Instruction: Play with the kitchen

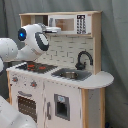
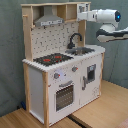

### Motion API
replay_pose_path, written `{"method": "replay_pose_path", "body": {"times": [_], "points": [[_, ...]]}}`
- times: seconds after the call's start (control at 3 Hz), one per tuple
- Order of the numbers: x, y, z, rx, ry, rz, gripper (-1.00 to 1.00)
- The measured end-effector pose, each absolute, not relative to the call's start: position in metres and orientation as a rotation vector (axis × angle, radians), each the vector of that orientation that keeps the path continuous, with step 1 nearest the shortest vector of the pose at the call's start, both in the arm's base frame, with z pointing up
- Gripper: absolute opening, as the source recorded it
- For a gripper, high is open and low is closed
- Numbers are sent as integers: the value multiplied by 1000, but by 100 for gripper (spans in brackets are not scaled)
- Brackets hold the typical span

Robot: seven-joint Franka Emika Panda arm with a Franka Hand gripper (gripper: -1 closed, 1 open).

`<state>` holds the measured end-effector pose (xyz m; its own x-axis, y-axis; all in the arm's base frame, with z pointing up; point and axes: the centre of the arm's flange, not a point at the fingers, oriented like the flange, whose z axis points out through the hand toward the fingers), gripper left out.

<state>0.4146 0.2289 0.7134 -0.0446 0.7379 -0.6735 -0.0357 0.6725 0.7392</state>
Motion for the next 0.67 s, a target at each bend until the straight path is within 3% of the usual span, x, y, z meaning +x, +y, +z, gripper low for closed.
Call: {"method": "replay_pose_path", "body": {"times": [0.33,0.67], "points": [[404,224,731,602,1459,699,-100],[402,223,733,601,1454,700,100]]}}
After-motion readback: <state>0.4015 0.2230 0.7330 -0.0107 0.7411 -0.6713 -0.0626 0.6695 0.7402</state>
